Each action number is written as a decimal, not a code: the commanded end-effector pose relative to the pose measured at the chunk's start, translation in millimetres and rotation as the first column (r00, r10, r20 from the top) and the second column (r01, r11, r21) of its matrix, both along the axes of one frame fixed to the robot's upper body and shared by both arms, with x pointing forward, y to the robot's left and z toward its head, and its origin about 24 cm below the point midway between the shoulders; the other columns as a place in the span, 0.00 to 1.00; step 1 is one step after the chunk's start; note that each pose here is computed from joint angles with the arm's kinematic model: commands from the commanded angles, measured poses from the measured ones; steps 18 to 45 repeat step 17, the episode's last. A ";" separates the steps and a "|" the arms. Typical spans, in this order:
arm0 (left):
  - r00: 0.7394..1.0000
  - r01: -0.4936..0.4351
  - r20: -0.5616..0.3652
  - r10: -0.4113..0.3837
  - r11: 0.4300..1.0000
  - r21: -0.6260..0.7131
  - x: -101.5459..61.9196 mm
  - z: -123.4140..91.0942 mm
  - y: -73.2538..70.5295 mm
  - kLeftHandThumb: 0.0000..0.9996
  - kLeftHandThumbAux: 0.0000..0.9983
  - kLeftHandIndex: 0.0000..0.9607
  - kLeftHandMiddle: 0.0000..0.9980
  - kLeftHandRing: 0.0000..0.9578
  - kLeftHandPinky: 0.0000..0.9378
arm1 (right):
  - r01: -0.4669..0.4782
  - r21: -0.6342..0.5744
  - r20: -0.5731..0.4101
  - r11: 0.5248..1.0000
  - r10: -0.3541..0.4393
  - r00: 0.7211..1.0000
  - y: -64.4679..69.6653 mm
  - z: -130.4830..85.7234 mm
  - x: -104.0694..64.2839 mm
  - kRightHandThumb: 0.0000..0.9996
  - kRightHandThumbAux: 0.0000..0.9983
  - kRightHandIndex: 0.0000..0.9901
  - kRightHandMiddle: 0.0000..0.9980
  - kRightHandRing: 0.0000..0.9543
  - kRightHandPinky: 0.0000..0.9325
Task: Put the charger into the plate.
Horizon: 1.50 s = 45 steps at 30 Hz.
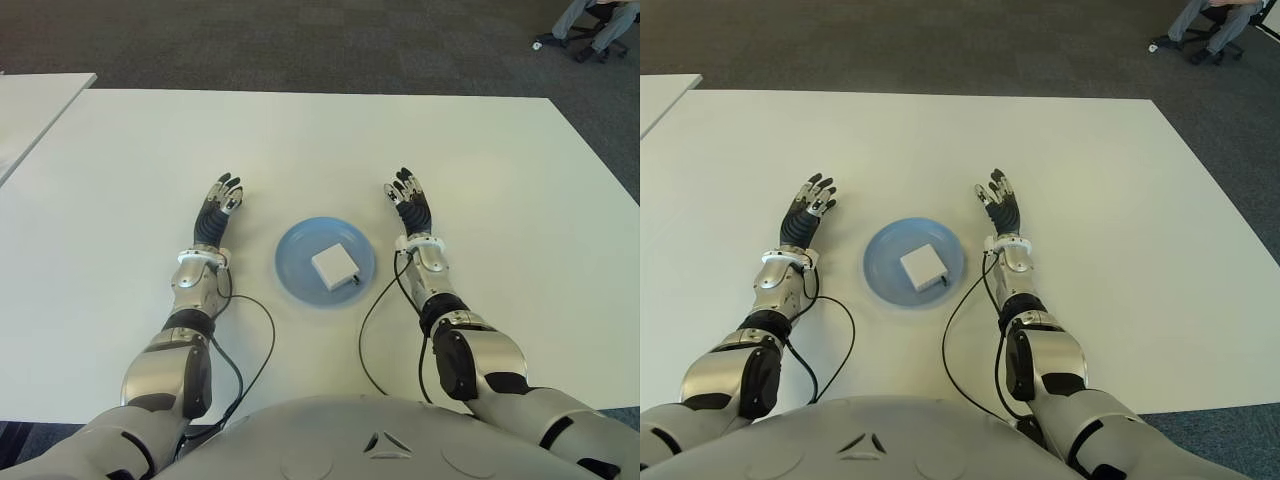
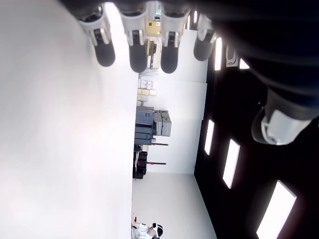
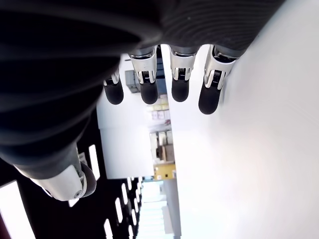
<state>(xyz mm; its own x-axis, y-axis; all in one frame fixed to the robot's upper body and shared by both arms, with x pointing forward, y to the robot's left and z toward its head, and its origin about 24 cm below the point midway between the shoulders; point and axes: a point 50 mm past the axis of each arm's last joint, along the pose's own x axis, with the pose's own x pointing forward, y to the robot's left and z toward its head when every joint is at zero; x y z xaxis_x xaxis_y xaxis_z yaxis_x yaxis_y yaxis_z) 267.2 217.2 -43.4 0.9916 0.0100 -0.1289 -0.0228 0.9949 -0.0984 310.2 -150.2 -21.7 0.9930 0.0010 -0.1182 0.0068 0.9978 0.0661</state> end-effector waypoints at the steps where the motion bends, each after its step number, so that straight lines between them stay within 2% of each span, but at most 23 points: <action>1: 0.984 -0.030 -0.177 0.024 0.999 -0.032 -30.9 -33.7 -3.7 0.00 0.49 0.01 0.12 0.12 0.11 | -0.022 0.003 -0.166 1.000 0.022 0.986 6.2 -29.2 -19.8 0.00 0.64 0.00 0.00 0.00 0.00; 17: 0.985 -0.045 -0.170 0.040 0.999 -0.025 -30.5 -33.7 -9.3 0.00 0.50 0.00 0.12 0.12 0.13 | -0.043 -0.008 -0.170 0.999 0.041 0.985 6.0 -29.5 -20.1 0.00 0.65 0.00 0.00 0.00 0.00; 45: 0.985 -0.045 -0.170 0.040 0.999 -0.025 -30.5 -33.7 -9.3 0.00 0.50 0.00 0.12 0.12 0.13 | -0.043 -0.008 -0.170 0.999 0.041 0.985 6.0 -29.5 -20.1 0.00 0.65 0.00 0.00 0.00 0.00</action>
